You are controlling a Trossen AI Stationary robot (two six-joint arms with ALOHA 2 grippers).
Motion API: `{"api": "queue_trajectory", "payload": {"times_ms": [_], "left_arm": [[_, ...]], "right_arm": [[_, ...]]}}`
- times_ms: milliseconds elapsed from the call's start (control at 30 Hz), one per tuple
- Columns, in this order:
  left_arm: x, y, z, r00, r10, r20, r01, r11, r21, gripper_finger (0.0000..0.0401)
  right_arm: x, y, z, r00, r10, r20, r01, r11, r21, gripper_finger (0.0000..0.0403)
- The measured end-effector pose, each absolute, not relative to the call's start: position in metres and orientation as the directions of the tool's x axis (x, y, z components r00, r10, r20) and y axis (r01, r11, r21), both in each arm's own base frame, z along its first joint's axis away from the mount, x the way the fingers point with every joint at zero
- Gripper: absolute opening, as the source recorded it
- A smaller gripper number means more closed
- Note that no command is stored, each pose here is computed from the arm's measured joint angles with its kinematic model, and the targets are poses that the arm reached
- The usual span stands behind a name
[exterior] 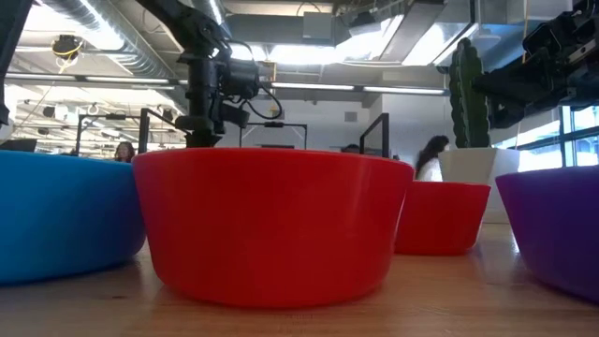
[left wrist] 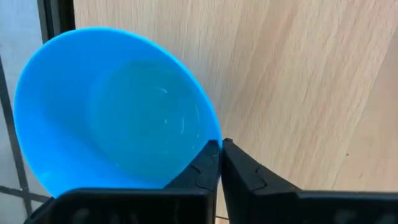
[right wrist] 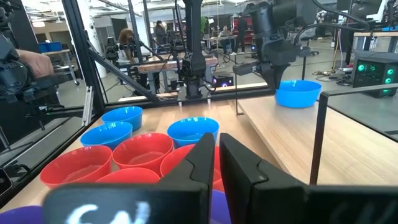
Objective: Pick & Place Mini bowls
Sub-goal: Put the blue bowl on the shelf, then put the red bowl on the shelf
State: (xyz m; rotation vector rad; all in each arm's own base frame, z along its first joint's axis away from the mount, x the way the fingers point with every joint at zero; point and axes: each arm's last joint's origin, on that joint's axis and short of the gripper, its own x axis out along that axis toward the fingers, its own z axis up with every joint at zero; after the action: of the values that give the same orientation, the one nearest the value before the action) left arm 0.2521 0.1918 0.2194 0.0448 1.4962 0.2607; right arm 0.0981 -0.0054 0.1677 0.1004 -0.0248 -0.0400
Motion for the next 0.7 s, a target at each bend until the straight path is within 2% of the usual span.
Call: {"api": "queue_trajectory", "payload": {"times_ms": [200, 500, 700], "left_arm": [[0.2522, 0.1910, 0.2194, 0.066, 0.177, -0.982, -0.142, 0.976, 0.167, 0.0016], [0.2565, 0.1852, 0.2194, 0.066, 0.180, -0.981, -0.085, 0.981, 0.174, 0.0083], [0.2607, 0.1818, 0.2241, 0.023, 0.268, -0.963, -0.063, 0.962, 0.266, 0.0126]], "right_arm": [[0.0981, -0.0053, 0.1677, 0.999, -0.041, 0.023, 0.038, 0.994, 0.100, 0.0028], [0.0981, -0.0053, 0.1677, 0.999, -0.041, 0.023, 0.038, 0.995, 0.096, 0.0028], [0.0981, -0.0054, 0.1677, 0.999, -0.041, 0.023, 0.039, 0.995, 0.096, 0.0028]]}}
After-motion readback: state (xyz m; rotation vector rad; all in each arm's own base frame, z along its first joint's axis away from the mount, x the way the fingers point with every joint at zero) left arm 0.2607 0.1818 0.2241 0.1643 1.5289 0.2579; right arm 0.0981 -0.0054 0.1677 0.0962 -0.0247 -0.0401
